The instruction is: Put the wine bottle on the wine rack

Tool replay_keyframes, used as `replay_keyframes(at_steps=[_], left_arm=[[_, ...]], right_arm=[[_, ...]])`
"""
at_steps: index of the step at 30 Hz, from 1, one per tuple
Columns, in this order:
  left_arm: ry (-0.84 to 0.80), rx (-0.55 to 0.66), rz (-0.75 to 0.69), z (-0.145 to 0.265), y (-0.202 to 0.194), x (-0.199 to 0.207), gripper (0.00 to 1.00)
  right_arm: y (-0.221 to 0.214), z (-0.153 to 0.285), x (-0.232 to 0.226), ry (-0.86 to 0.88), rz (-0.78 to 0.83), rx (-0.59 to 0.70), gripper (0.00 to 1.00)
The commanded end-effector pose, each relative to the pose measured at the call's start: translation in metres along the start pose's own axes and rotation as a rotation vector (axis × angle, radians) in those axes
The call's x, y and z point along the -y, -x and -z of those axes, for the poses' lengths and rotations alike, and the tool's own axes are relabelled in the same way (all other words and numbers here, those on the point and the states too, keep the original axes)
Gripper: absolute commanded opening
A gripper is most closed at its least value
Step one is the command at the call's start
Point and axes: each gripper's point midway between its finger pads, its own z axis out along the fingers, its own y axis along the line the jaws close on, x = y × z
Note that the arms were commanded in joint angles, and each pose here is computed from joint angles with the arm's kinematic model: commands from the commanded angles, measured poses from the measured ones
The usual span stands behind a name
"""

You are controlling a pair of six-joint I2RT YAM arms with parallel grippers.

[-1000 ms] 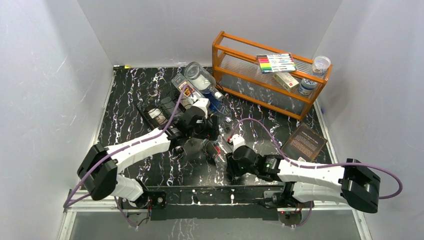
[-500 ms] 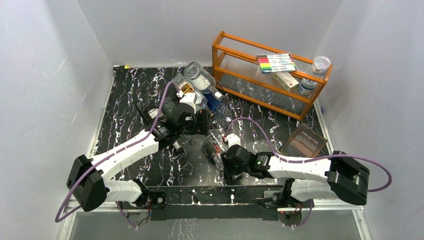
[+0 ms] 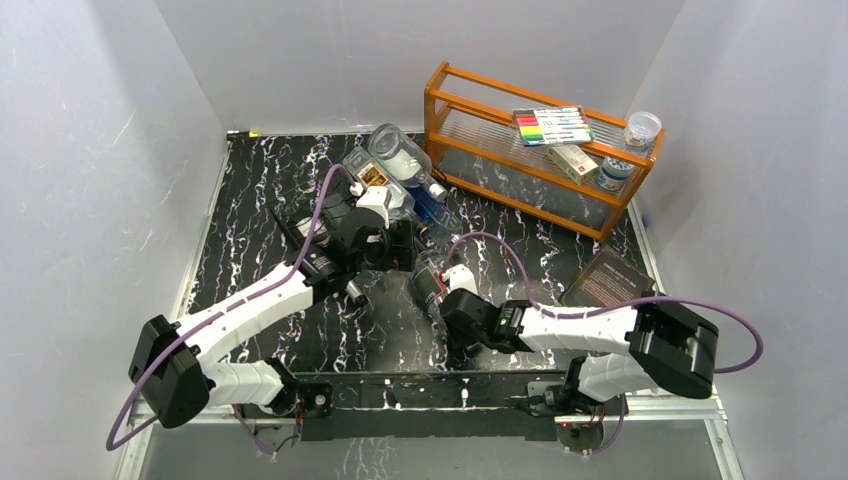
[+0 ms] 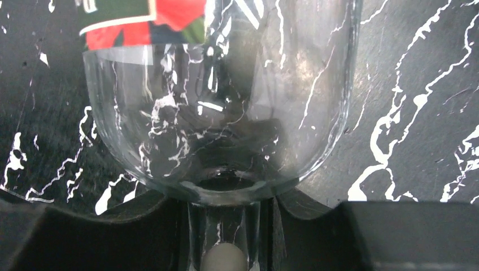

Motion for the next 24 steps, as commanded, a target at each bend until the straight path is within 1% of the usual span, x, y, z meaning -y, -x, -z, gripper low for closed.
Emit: replay_keyframes(at_steps=[1, 3, 4, 5, 6, 7, 10, 12, 16, 20, 24], left_arm=[[-0.004, 0.012, -0.001, 0.007, 0.001, -0.005, 0.98], [-0.003, 0.01, 0.0, 0.007, 0.0, -0.005, 0.98], [-0.001, 0.01, 0.001, 0.007, 0.0, -0.006, 0.98], [0.001, 0.01, 0.001, 0.007, -0.001, -0.007, 0.98], [-0.001, 0.01, 0.003, 0.007, -0.001, -0.006, 0.98], [0.0, 0.012, 0.004, 0.008, -0.001, -0.007, 0.98], [0.003, 0.015, 0.007, 0.008, 0.0, -0.007, 0.98], [0.005, 0.023, 0.008, 0.01, 0.003, -0.008, 0.98], [0.017, 0.045, 0.015, 0.014, 0.012, -0.01, 0.98], [0.021, 0.054, 0.032, 0.016, 0.02, -0.013, 0.98], [0.015, 0.04, 0.06, 0.014, 0.023, -0.015, 0.98]], right_arm=[[0.009, -0.013, 0.009, -0.08, -0.011, 0.041, 0.47], [0.007, -0.015, 0.01, -0.087, -0.015, 0.04, 0.43], [0.006, -0.016, 0.011, -0.091, -0.016, 0.04, 0.38], [0.005, -0.017, 0.013, -0.097, -0.017, 0.038, 0.3], [0.004, -0.017, 0.014, -0.104, -0.017, 0.038, 0.17], [0.004, -0.018, 0.015, -0.113, -0.019, 0.04, 0.0], [0.008, -0.016, 0.016, -0.107, -0.012, 0.063, 0.0], [0.014, -0.012, 0.013, -0.073, 0.0, 0.101, 0.0], [0.037, 0.003, 0.004, 0.016, 0.042, 0.245, 0.0], [0.062, 0.018, 0.004, 0.051, 0.055, 0.402, 0.0], [0.084, 0.033, 0.001, 0.078, 0.046, 0.52, 0.0]])
